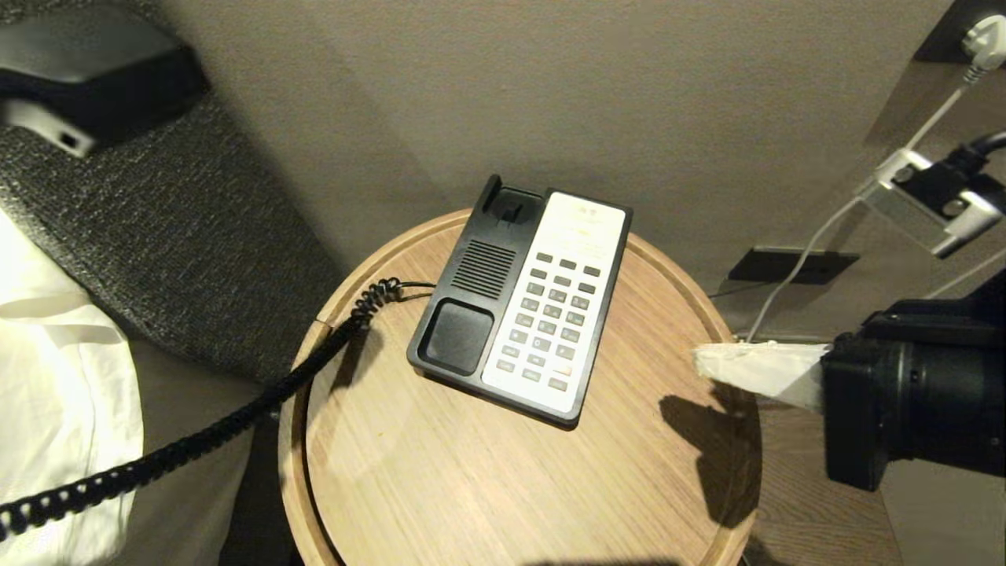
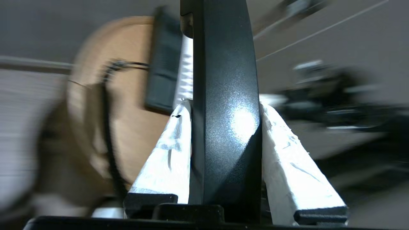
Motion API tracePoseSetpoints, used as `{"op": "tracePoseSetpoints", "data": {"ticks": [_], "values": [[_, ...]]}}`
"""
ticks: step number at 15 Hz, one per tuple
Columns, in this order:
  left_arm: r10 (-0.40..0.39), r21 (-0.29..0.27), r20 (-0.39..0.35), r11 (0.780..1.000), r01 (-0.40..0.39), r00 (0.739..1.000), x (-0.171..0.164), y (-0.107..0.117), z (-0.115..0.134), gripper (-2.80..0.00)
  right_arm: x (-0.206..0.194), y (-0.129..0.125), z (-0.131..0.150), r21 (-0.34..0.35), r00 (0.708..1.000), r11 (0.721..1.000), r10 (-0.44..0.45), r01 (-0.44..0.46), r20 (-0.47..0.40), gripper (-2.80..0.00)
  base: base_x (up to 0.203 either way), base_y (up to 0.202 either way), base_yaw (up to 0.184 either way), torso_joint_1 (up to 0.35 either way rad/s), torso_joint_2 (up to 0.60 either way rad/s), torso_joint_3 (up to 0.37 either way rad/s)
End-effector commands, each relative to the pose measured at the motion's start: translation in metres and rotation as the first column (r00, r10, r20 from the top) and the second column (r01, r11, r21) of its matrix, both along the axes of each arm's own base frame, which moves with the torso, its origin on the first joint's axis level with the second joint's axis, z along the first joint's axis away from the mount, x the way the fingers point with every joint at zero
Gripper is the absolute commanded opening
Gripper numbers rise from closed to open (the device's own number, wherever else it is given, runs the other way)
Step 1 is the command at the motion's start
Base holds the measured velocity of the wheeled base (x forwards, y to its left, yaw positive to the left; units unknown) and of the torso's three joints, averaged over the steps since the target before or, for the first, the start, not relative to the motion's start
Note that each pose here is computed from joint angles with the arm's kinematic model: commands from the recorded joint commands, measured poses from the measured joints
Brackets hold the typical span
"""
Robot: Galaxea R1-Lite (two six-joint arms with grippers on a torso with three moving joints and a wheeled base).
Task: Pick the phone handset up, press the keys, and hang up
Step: Put the handset back
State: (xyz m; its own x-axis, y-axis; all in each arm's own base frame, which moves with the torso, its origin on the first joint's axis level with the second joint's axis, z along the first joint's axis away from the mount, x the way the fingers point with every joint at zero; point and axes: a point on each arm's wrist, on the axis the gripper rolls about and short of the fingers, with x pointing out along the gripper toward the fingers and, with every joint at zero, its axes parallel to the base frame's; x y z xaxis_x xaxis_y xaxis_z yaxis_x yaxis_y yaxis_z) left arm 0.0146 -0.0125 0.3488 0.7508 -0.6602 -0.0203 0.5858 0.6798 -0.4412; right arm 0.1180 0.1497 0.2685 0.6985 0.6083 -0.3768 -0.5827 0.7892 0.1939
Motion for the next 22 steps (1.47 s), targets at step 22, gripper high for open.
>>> {"op": "tracePoseSetpoints", "data": {"ticks": [22], "values": [[0.233, 0.422, 0.145, 0.864, -0.273, 0.962, 0.125, -0.195, -0.043, -2.80, -0.034, -0.071, -0.001, 0.076, 0.970, 0.971, -0.233, 0.228, 0.066, -2.80, 0.000, 0.000, 0.000, 0.000, 0.00, 0.000]]}}
